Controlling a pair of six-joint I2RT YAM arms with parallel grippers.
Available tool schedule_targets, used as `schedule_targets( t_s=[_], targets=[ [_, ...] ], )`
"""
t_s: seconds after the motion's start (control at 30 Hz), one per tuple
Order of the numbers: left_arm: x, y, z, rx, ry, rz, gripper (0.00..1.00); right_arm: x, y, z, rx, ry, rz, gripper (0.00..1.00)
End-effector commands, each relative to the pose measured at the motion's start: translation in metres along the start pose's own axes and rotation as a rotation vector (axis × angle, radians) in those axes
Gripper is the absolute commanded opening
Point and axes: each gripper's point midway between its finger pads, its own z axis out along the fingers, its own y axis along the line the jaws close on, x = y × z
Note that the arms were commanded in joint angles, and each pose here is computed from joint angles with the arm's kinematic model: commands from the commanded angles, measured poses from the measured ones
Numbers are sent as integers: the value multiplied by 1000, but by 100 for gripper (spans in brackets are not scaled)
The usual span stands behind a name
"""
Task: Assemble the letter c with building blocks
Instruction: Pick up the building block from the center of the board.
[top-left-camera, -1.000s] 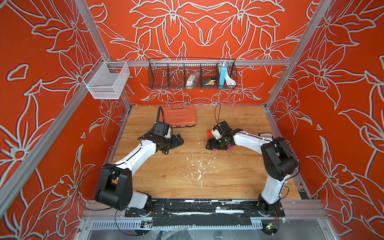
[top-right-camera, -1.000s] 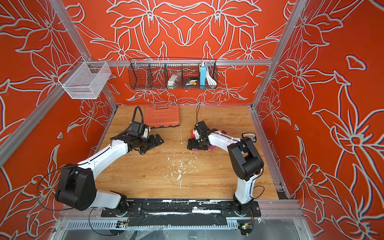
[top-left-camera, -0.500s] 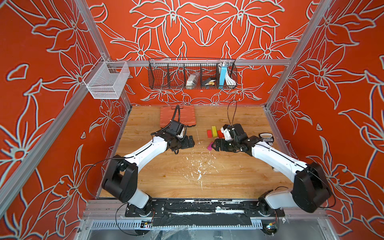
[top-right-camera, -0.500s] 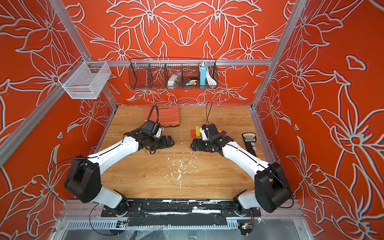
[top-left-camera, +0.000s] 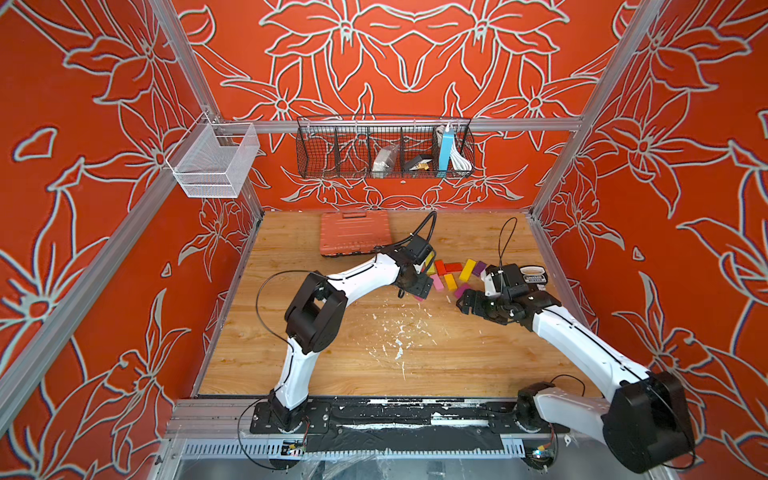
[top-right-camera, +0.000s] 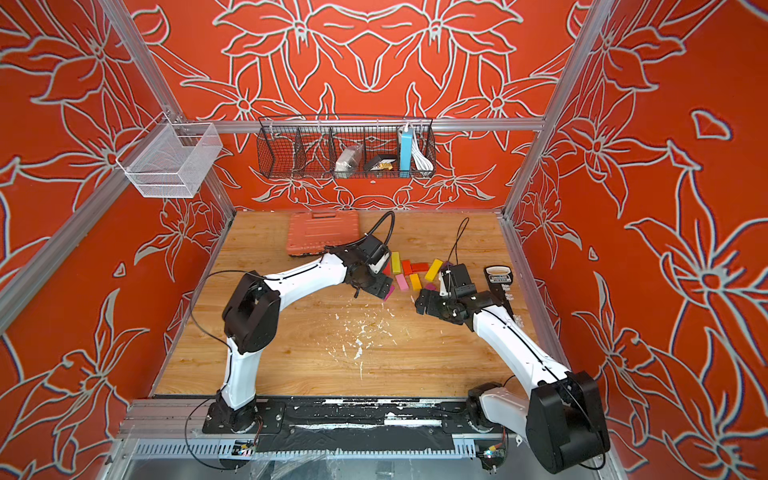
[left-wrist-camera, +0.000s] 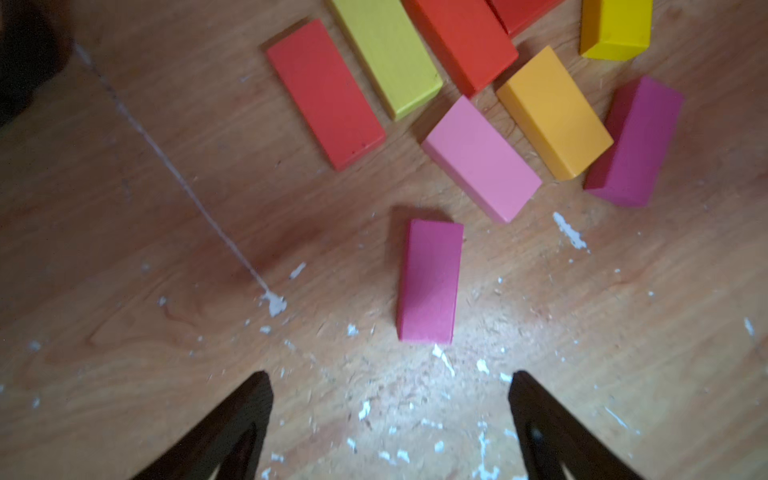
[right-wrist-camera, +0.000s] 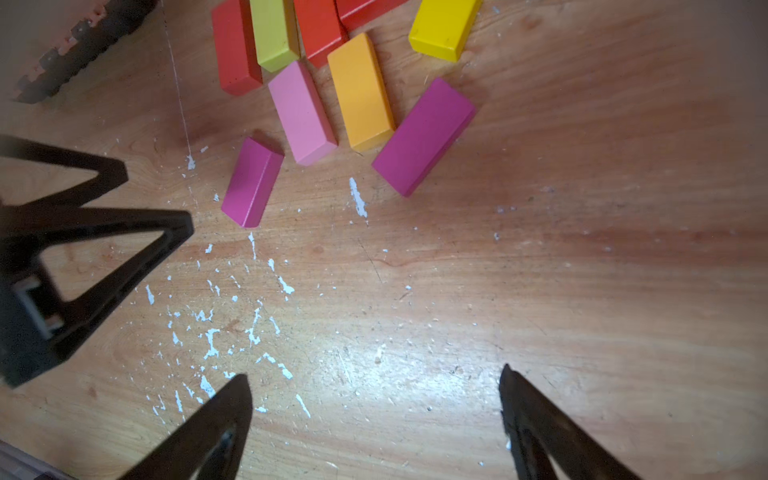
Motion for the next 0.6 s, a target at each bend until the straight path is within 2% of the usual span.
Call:
schedule_targets(
  t_s=[0.0, 0.57],
  targets=[
    [9, 2, 9, -37, 75, 70, 86, 10, -10, -3, 26, 30, -3, 97],
    [8, -15, 43, -9, 126, 80, 72, 13, -10, 9, 8, 66, 18, 98]
  ],
)
